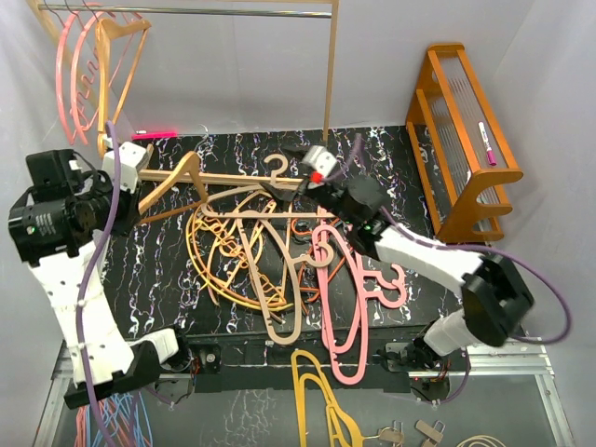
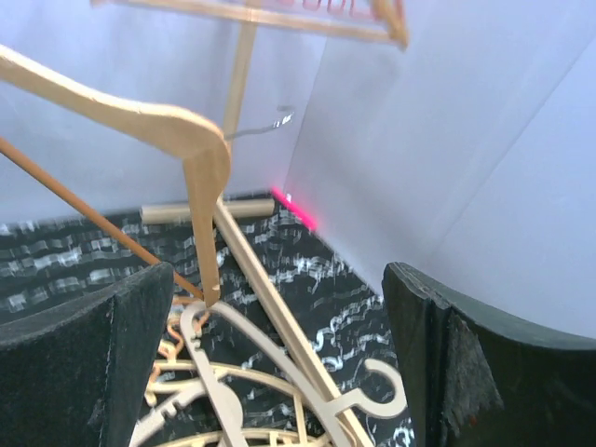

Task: Organize the hangers
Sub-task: Pick up the hanger at the center of the board.

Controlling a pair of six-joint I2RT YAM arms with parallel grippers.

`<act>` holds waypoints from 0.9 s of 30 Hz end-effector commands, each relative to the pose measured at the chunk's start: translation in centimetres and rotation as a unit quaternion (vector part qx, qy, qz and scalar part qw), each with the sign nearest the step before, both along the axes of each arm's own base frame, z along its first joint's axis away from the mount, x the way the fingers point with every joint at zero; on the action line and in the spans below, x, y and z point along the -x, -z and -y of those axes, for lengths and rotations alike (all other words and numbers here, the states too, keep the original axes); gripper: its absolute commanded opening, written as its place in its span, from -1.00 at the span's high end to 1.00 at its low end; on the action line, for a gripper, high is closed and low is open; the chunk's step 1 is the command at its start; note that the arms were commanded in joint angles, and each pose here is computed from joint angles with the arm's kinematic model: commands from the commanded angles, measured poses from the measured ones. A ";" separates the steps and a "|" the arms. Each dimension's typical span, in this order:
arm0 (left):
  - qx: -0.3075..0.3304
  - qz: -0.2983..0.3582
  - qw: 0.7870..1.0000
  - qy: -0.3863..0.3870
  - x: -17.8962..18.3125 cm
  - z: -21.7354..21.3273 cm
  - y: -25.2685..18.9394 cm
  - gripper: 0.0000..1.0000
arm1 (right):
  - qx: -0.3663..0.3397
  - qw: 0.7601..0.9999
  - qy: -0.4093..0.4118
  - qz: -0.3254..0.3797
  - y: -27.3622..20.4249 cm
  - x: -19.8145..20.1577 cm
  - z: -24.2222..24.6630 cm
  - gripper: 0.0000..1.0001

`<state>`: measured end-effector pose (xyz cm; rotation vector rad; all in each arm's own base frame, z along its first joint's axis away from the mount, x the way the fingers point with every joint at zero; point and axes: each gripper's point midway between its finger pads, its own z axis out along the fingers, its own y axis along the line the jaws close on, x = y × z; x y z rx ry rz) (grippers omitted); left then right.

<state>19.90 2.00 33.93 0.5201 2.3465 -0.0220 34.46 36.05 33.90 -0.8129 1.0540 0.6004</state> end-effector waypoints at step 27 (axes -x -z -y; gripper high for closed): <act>-0.066 0.242 0.943 0.220 4.8 6.5 -8.8 1.00 | 0.398 0.823 -0.059 0.401 5.3 6.6 -5.2 -0.91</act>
